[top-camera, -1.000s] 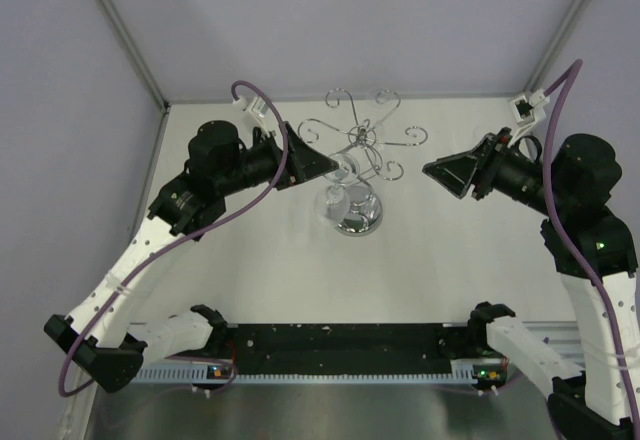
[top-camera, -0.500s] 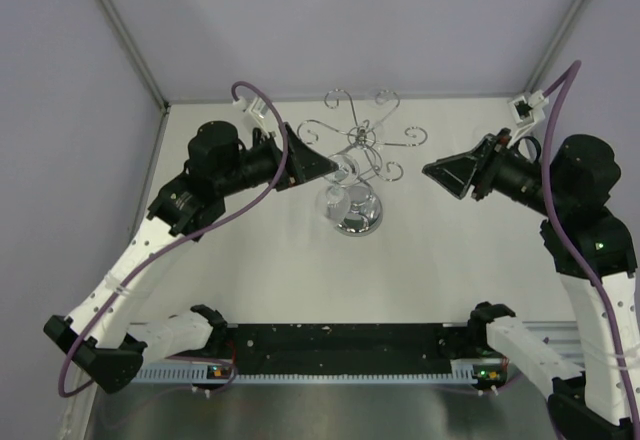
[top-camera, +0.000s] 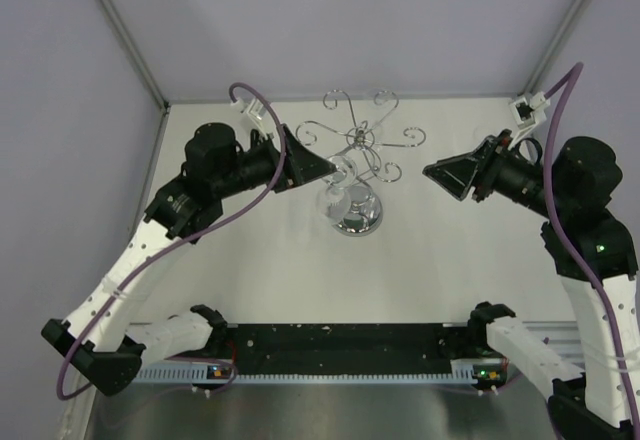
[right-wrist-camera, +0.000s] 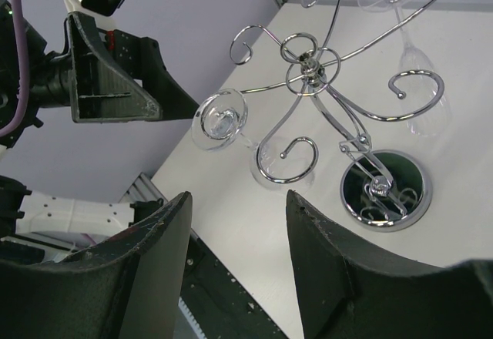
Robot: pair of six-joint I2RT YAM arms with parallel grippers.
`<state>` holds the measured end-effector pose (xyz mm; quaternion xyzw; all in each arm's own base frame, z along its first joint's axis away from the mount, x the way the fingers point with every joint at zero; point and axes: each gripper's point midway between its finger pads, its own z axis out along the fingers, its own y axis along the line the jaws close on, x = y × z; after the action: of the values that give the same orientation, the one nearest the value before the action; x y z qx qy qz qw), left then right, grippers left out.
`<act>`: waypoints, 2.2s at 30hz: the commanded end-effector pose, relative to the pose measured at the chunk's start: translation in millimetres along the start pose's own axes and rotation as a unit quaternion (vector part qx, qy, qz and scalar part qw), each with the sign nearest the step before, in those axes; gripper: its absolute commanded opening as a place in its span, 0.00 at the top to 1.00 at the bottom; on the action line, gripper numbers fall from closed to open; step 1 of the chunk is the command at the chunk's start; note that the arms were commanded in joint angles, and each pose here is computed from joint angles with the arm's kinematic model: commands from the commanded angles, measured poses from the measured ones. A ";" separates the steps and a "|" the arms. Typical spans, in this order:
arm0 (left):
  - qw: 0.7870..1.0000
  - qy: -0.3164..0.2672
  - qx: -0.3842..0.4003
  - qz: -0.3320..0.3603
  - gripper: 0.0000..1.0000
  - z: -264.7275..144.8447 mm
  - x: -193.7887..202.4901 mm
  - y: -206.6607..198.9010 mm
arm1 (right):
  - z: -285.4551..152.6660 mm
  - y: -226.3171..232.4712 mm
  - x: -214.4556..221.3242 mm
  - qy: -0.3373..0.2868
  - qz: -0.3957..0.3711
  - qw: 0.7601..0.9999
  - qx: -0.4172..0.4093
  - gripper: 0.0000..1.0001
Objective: Take the wine glass off the wine glass rack
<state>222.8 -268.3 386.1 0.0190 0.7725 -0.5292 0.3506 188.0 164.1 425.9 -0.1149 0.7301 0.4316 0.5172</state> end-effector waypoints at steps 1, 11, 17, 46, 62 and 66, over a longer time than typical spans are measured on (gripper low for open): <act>0.999 -0.018 0.024 0.017 0.26 -14.2 -6.8 -18.5 | -3.5 8.6 -8.8 -0.021 -0.018 1.000 -0.013 0.48; 0.999 -0.017 0.025 0.013 0.26 -12.4 -5.0 -16.7 | -5.5 10.1 -7.9 -0.023 -0.018 0.999 -0.014 0.48; 1.000 -0.017 0.024 0.012 0.26 -7.9 -7.3 -16.0 | -6.5 10.8 -8.1 -0.025 -0.019 0.999 -0.014 0.48; 0.999 -0.010 0.034 0.010 0.26 1.0 -9.2 -22.8 | -5.2 4.4 -1.9 -0.020 -0.019 1.000 -0.007 0.48; 0.999 -0.010 0.040 0.013 0.27 -2.3 -10.0 -30.4 | -7.2 6.0 -1.9 -0.023 -0.019 1.000 -0.008 0.48; 0.999 -0.006 0.035 0.011 0.27 1.2 -7.5 -26.0 | -7.3 6.1 -0.4 -0.021 -0.018 1.000 -0.009 0.48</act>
<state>219.1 -275.1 390.2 0.0240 0.7710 -0.5380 0.3399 182.8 161.8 419.9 -0.1131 0.7293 0.4293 0.5205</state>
